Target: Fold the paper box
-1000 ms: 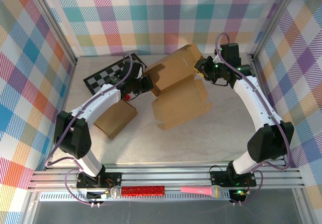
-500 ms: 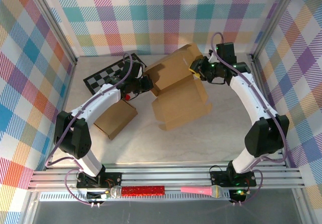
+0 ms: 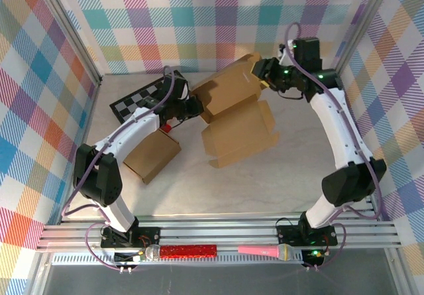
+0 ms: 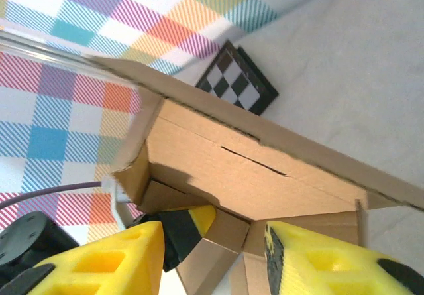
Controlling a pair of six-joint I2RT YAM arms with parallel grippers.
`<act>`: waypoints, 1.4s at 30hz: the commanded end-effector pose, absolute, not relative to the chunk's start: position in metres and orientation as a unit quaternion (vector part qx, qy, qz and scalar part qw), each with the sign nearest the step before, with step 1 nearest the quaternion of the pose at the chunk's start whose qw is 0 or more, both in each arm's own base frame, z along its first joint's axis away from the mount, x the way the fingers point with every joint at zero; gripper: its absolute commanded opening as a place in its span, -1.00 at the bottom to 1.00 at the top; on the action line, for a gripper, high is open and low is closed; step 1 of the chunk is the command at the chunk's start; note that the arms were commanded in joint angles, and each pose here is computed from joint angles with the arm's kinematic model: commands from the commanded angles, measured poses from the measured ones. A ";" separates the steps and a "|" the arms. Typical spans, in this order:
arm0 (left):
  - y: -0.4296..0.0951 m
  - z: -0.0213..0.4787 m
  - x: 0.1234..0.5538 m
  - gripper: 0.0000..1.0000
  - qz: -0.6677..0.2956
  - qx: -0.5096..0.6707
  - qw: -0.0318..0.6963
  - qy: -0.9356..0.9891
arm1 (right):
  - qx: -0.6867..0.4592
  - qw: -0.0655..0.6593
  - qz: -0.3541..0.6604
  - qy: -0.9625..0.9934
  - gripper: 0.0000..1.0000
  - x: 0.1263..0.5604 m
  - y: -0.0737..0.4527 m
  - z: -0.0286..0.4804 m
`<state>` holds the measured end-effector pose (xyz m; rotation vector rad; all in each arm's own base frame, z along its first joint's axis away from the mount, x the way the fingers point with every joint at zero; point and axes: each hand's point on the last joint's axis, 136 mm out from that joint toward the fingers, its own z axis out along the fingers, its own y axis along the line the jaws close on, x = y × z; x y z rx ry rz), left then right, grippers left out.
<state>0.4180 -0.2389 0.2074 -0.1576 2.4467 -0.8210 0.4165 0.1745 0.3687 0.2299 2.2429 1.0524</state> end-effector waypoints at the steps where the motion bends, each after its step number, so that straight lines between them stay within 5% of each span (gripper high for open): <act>1: -0.242 0.216 0.426 -1.00 -0.340 -0.040 0.265 0.901 | 0.079 0.397 0.401 0.822 -0.10 0.412 0.144 0.416; 8: -0.262 0.224 0.419 -1.00 -0.433 0.011 0.212 0.876 | 0.101 0.393 0.471 0.783 -0.15 0.441 0.103 0.424; 21: -0.271 0.220 0.412 -1.00 -0.470 0.035 0.181 0.863 | -0.049 0.283 0.588 0.756 -0.32 0.442 0.158 0.402; 42: -0.267 0.214 0.414 -1.00 -0.453 0.034 0.179 0.873 | -0.085 0.285 0.554 0.778 -0.27 0.410 0.190 0.383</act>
